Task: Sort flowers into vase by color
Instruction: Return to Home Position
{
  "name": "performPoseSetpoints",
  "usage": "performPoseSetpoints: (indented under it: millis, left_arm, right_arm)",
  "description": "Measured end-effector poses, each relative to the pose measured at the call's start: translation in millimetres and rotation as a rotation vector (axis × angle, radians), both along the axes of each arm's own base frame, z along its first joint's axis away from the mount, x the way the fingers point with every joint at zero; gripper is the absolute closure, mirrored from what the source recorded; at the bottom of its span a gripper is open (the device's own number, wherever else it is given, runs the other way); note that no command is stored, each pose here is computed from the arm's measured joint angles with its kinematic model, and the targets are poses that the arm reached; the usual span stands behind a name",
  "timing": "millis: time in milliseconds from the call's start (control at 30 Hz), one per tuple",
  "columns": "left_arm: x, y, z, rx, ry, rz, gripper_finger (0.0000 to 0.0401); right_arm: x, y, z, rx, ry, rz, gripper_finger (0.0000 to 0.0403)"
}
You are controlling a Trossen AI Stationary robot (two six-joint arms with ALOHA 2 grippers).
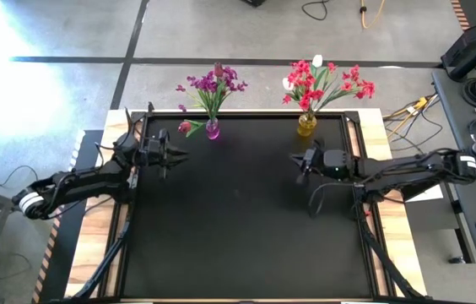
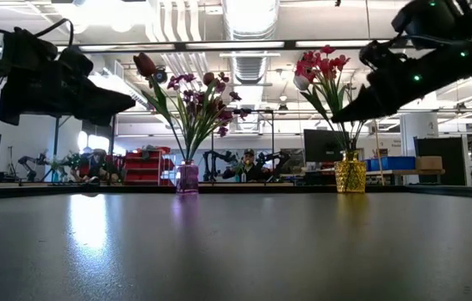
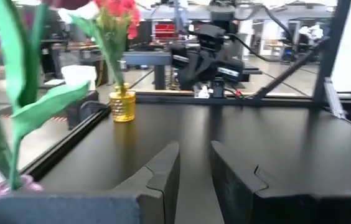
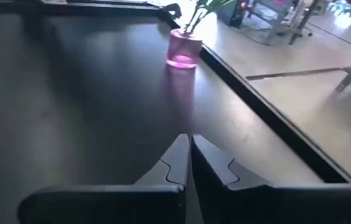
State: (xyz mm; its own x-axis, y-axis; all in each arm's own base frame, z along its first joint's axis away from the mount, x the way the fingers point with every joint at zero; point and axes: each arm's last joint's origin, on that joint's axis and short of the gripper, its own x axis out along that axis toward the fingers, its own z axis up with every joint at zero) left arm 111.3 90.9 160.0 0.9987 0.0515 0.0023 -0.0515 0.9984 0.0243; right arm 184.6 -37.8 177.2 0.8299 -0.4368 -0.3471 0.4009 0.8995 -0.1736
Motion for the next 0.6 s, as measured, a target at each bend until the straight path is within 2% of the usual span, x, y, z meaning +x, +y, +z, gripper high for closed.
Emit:
performPoseSetpoints:
  millis: [67, 267, 600]
  left_arm:
    - [0.9, 0.0, -0.2, -0.015, 0.0, 0.03, 0.0336]
    - [11.9, -9.7, -2.0, -0.029, 0.013, 0.089, 0.0395]
    - [31.1, -44.1, -1.5, -0.028, 0.011, 0.062, 0.0401]
  right_arm:
    - [-2.7, 3.3, -5.9, 0.0, -0.008, 0.01, 0.0393]
    - [-7.6, 15.6, -16.8, 0.007, -0.029, 0.023, 0.0394]
    - [-9.8, 32.9, -15.0, -0.028, -0.058, 0.121, 0.0394]
